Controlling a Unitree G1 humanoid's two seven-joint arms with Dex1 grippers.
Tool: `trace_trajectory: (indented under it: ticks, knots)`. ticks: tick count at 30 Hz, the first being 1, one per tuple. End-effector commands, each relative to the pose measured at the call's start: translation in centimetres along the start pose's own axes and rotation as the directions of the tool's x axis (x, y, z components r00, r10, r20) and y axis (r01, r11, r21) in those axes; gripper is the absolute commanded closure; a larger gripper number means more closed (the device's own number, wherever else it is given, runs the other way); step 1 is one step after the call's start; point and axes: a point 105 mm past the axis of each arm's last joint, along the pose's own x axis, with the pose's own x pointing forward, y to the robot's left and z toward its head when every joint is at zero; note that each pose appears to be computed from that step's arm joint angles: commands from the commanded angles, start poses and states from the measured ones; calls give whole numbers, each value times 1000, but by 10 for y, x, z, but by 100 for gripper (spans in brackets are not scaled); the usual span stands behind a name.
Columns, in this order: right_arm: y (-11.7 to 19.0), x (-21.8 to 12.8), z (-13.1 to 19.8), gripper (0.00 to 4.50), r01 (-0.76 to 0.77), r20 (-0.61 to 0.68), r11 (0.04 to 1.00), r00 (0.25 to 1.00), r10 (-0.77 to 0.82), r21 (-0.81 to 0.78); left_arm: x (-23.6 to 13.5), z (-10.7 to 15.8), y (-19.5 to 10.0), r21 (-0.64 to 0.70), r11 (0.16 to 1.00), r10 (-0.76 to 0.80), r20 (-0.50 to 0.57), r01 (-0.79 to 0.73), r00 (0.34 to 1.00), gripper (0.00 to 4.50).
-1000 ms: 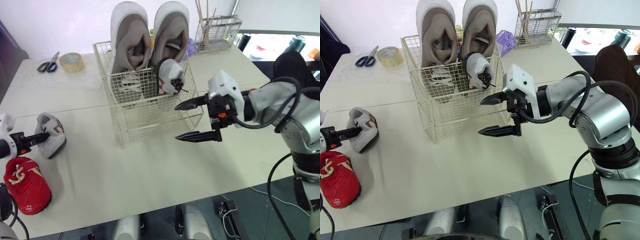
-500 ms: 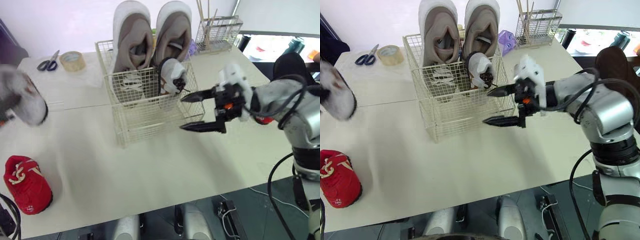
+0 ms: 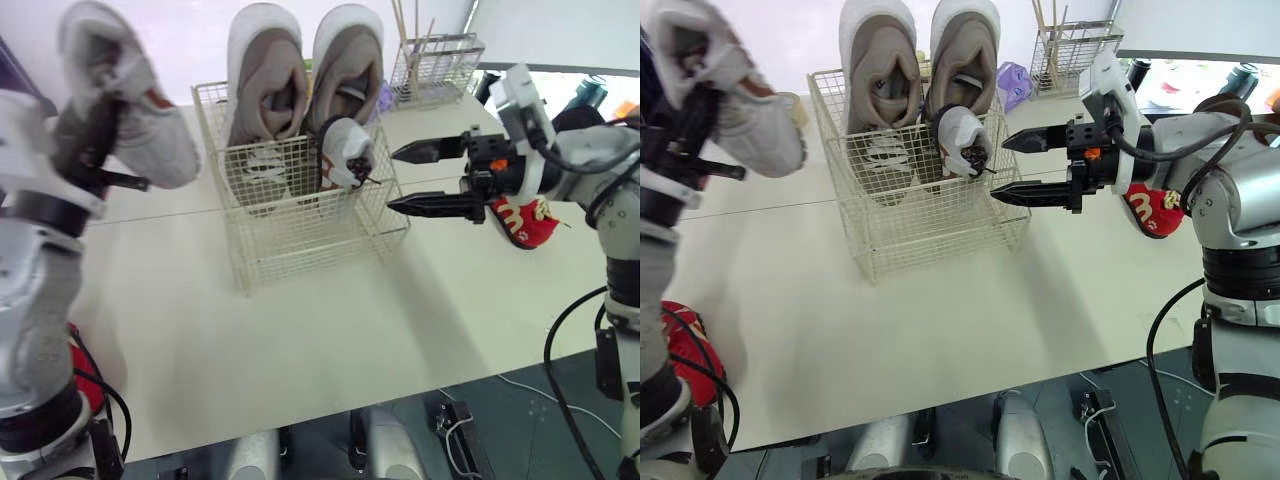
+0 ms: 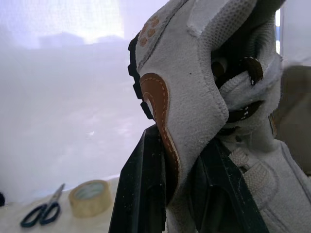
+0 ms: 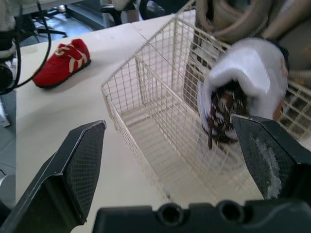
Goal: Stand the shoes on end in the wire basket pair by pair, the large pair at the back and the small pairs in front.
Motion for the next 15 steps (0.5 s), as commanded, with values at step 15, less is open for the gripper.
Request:
trace_trajectory:
  ticks: [15]
  knots:
    - [9, -36, -4, 0, 134, -60, 991, 989, -133, 12, 13, -34, -88, 132, 981, -172, 267, 141, 948, 427]
